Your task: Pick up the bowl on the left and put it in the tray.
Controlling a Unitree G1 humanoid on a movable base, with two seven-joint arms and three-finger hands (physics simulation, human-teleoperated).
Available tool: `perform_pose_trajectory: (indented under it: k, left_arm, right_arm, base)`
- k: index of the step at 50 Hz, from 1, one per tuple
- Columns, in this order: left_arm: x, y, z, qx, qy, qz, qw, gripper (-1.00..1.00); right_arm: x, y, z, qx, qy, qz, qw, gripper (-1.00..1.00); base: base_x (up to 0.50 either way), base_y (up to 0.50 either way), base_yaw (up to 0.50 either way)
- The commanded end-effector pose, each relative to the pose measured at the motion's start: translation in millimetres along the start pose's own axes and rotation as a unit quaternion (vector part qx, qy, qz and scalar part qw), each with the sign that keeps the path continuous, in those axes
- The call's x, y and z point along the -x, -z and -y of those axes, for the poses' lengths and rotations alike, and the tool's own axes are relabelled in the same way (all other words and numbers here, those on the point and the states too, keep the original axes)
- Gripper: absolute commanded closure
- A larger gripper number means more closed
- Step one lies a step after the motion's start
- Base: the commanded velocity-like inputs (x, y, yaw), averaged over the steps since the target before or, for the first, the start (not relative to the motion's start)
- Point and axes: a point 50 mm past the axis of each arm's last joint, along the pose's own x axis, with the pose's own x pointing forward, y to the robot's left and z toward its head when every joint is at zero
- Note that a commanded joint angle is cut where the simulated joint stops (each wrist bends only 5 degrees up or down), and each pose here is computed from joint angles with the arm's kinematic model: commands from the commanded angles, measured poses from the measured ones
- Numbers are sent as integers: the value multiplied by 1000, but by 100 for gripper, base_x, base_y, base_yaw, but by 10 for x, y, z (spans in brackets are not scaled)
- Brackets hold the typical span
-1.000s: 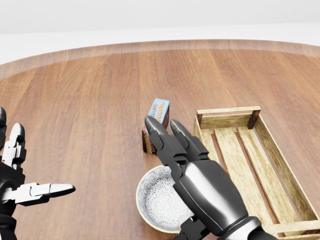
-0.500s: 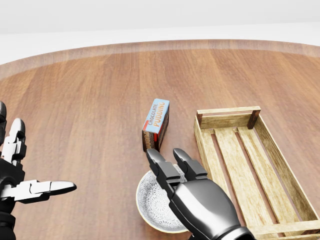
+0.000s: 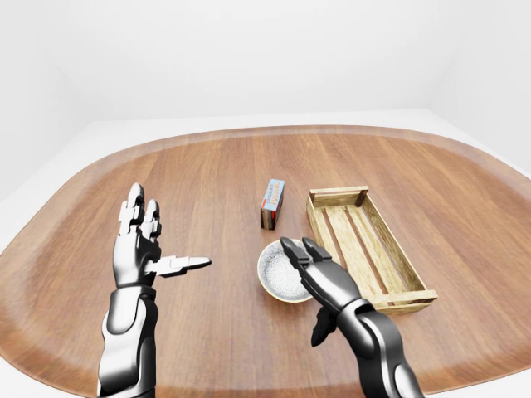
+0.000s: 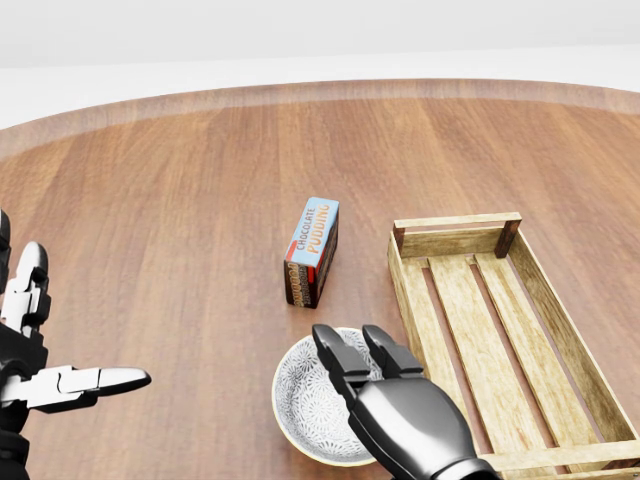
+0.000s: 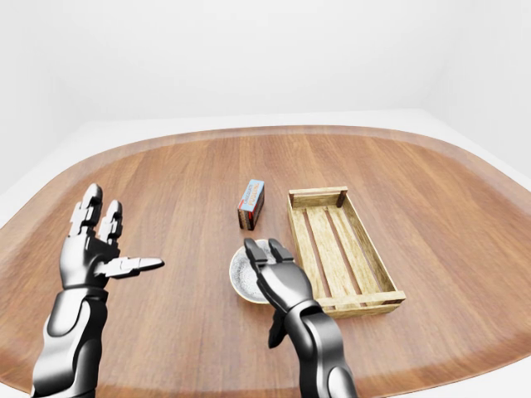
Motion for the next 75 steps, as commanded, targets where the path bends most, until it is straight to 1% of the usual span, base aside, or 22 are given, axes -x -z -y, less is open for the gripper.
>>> perform_pose_trajectory:
  k: [1, 14, 27, 44, 62, 75]
  left_arm:
    - [8, 120, 56, -1, -4, -16, 1000, -100]
    - [9, 149, 64, 1, -3, -16, 1000, -100]
    - [-1, 167, 67, 0, -3, -16, 1000, -100]
    - [24, 159, 71, 1, -3, -17, 1000, -100]
    - [13, 176, 74, 5, -3, -18, 1000, -100]
    - [14, 175, 73, 5, -3, -17, 1000, -100]
  right_arm:
    - [-122, 95, -201, -15, -39, -15, 999, -100]
    - [-189, 177, -286, -33, -49, -26, 998, -100]
    - [-249, 268, -316, -40, -54, -39, 997, -100]
    - [-307, 334, -378, -47, -70, -49, 995, -100]
    - [-374, 346, -445, -44, -91, -53, 993, -100]
    - [-428, 360, -550, -47, -106, -58, 992, -100]
  base:
    - [0, 0, 0]
    - [0, 0, 0]
    - [0, 0, 0]
    - [0, 0, 0]
    - [0, 0, 0]
    - [0, 0, 0]
